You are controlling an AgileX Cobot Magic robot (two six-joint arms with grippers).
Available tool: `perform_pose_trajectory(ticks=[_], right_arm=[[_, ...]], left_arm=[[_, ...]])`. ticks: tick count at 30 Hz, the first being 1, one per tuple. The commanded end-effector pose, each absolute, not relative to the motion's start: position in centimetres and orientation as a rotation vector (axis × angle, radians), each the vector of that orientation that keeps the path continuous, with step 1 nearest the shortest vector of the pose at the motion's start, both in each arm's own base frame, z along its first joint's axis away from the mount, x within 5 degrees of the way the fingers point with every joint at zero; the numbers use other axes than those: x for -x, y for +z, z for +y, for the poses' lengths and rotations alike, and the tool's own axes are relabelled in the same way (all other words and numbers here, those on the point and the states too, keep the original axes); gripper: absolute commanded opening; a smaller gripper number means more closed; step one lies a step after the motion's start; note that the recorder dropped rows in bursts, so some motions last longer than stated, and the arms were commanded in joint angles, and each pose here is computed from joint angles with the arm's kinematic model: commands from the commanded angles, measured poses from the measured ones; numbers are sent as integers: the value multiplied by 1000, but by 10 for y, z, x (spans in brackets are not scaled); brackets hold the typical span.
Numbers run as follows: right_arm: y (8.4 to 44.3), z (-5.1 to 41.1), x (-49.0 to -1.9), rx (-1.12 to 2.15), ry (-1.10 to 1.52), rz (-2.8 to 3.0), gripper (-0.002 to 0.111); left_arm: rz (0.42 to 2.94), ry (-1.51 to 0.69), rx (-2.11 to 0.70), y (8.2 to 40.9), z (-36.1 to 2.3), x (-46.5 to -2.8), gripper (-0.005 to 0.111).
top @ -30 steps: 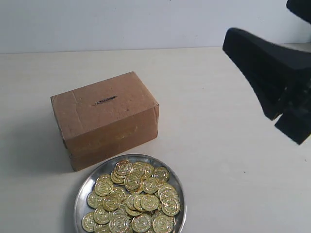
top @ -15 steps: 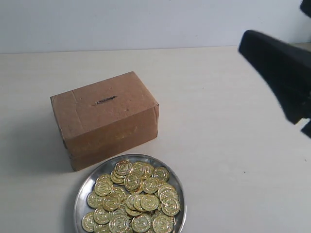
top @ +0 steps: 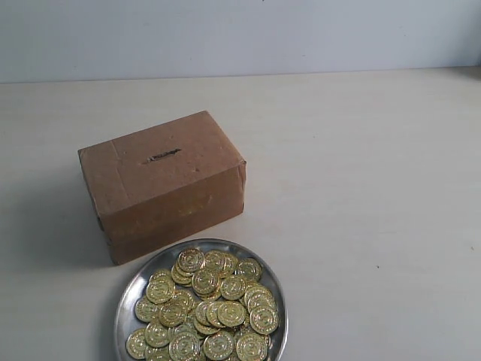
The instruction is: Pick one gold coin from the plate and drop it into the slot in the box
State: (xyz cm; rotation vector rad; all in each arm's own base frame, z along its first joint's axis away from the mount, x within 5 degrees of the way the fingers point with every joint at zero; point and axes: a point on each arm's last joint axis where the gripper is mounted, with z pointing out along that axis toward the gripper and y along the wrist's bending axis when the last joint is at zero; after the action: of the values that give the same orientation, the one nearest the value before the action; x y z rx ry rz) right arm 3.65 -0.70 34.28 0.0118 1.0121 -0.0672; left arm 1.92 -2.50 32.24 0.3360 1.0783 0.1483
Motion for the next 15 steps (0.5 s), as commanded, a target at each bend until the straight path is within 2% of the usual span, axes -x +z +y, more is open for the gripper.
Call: perform_pose_trajectory(ticks=[1,12,15], right_arm=[[344,-9,-13,-42,-118,912,90],[344,-9,-6,-43,-118,885,90],[334,-5,-13,5,-93,1002,90]], left_arm=[[1077,144,-332,321,-25,-19,0],[1077,144,-331,321,-25,-19,0],[1083,143,-331,320,-25,-20,0]])
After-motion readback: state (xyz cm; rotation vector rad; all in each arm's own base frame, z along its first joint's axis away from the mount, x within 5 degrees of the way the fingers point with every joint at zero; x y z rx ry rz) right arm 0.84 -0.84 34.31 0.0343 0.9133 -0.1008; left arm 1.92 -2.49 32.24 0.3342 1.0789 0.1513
